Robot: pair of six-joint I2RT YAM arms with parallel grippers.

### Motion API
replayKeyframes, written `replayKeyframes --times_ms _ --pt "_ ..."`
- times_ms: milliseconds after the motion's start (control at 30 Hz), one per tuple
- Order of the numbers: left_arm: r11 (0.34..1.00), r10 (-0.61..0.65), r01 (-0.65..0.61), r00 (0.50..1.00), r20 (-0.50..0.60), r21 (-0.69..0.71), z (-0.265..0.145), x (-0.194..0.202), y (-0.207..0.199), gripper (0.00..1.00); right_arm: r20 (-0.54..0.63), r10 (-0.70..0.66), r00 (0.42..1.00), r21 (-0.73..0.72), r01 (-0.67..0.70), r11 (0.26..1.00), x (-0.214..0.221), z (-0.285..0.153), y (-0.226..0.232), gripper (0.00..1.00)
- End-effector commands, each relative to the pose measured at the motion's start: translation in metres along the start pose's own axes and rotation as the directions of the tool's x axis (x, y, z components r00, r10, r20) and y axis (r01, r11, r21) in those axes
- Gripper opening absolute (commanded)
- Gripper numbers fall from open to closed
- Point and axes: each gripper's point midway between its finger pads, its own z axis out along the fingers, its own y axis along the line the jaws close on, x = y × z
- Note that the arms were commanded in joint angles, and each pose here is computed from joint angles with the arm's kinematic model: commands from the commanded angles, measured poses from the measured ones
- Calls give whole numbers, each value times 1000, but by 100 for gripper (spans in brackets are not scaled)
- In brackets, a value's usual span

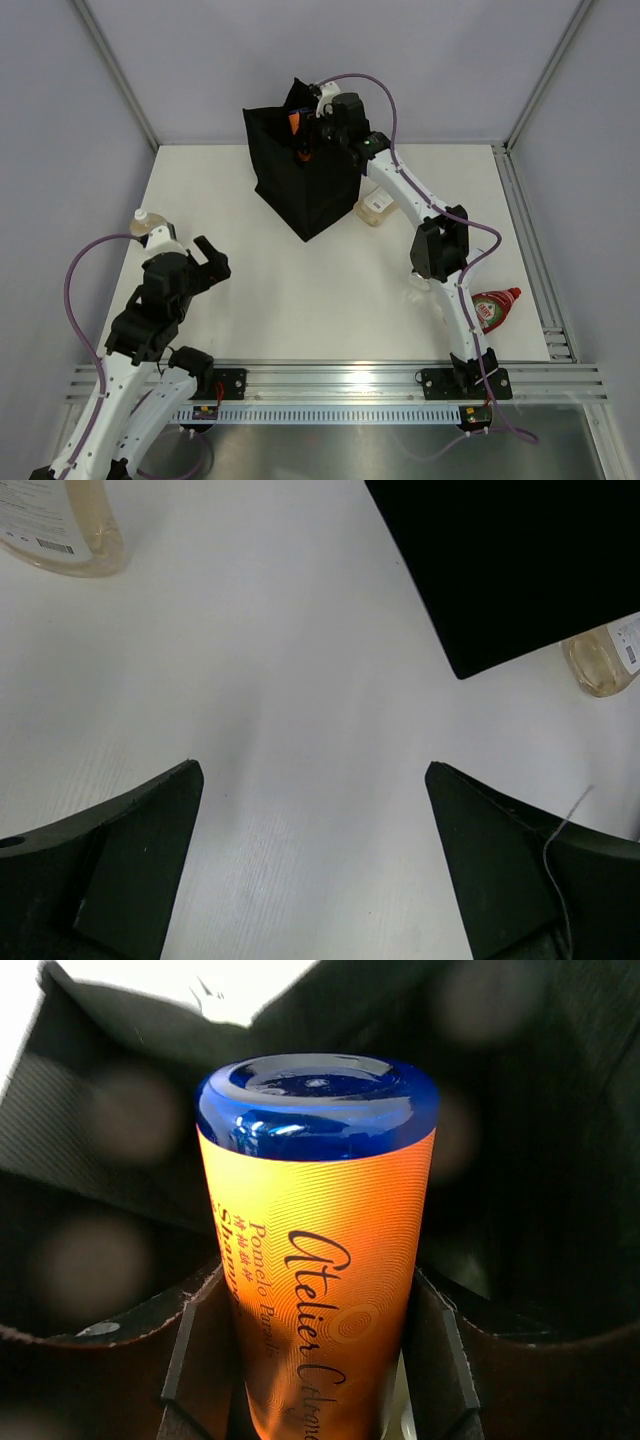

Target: Place the personal care products into the canvas bag

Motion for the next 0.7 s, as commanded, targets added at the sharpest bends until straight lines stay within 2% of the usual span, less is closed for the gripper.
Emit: replayKeyframes --times_ms 0,100,467,567,667 --pt "1000 -23 23 998 54 1 4 -13 -4 99 -33 -52 998 -38 51 998 6 1 12 0" --pt "1000 -21 20 998 53 1 5 -13 -4 99 -142 -39 989 -71 29 997 43 8 15 0" --pt "998 -58 59 997 45 -32 6 -9 1 99 -310 -62 949 -110 29 993 135 35 -1 10" --pt "995 -80 82 996 44 -51 7 -7 4 99 -312 -80 947 -131 41 990 135 35 2 17" --pt "992 -96 98 995 33 -83 12 -4 7 99 -289 -121 950 -181 70 981 124 31 10 33"
